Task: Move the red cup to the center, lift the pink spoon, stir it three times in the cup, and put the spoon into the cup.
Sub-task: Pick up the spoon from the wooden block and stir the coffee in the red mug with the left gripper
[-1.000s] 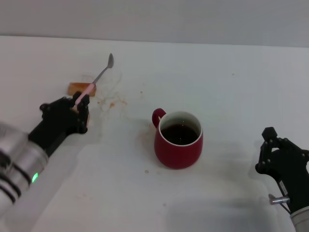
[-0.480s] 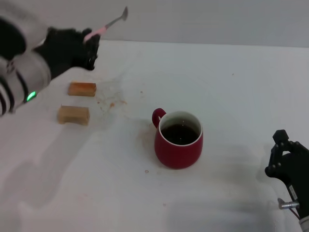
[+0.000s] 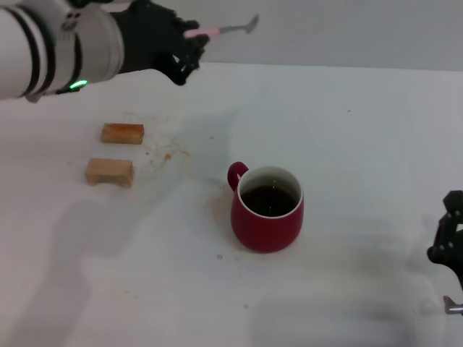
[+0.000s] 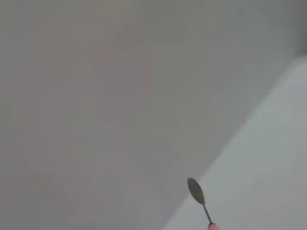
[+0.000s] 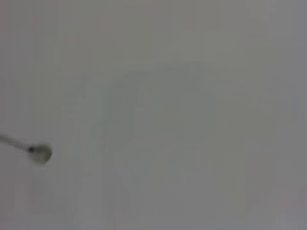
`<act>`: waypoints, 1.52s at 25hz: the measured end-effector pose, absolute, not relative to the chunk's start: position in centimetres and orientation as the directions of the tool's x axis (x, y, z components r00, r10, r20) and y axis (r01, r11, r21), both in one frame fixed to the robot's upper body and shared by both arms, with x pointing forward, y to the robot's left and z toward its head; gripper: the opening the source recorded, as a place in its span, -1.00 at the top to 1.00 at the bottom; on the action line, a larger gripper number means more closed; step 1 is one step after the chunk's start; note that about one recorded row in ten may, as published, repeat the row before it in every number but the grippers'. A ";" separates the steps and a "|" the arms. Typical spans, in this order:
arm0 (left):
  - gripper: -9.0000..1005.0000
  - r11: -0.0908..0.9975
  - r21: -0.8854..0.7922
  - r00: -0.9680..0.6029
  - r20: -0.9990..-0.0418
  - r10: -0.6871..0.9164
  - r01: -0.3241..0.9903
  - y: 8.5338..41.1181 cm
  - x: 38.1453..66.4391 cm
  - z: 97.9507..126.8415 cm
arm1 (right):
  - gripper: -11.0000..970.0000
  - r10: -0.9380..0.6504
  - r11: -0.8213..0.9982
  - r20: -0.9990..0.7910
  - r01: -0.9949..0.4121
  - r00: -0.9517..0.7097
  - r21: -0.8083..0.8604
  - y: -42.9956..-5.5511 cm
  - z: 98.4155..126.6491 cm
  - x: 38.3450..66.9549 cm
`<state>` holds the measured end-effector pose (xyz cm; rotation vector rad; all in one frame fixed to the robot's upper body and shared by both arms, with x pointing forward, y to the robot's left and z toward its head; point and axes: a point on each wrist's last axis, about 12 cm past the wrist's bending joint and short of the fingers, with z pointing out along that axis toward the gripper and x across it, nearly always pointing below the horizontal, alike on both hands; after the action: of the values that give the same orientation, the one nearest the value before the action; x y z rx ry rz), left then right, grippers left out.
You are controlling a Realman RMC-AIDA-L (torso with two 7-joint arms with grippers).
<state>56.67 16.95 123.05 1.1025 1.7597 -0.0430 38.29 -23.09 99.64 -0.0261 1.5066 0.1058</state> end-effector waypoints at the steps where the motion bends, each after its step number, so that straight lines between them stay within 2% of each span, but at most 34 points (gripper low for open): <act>1: 0.71 0.536 0.459 -0.052 -0.723 0.688 0.708 16.6 56.6 123.4 | 0.98 0.058 0.996 -0.996 -0.065 0.073 0.053 -23.5 99.7 38.0; 7: 0.71 0.408 0.460 -0.034 -0.629 0.776 0.789 15.5 56.0 125.7 | 0.98 0.056 0.998 -0.994 -0.015 0.091 0.055 -24.4 99.8 37.6; 16: 0.71 0.312 0.473 -0.001 -0.549 0.836 0.824 15.9 54.7 128.1 | 0.98 0.026 0.993 -0.992 0.109 0.124 0.040 -26.4 100.0 37.0; 26: 0.71 0.245 0.433 0.033 -0.541 0.840 0.868 15.4 52.7 128.0 | 0.98 -0.048 0.950 -0.990 0.313 0.130 -0.005 -29.6 99.9 36.1; 33: 0.71 0.177 0.369 0.022 -0.475 0.880 0.912 15.3 51.3 126.9 | 0.98 -0.061 0.941 -0.991 0.338 0.123 -0.016 -30.1 99.8 35.7; 38: 0.71 0.168 0.356 0.018 -0.466 0.885 0.919 15.2 51.1 126.6 | 0.98 -0.060 0.941 -0.991 0.337 0.122 -0.016 -30.0 99.8 35.6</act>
<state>51.08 15.25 126.57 1.7043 1.8521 -0.0750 35.63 -30.03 99.83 0.2338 1.4229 -0.2935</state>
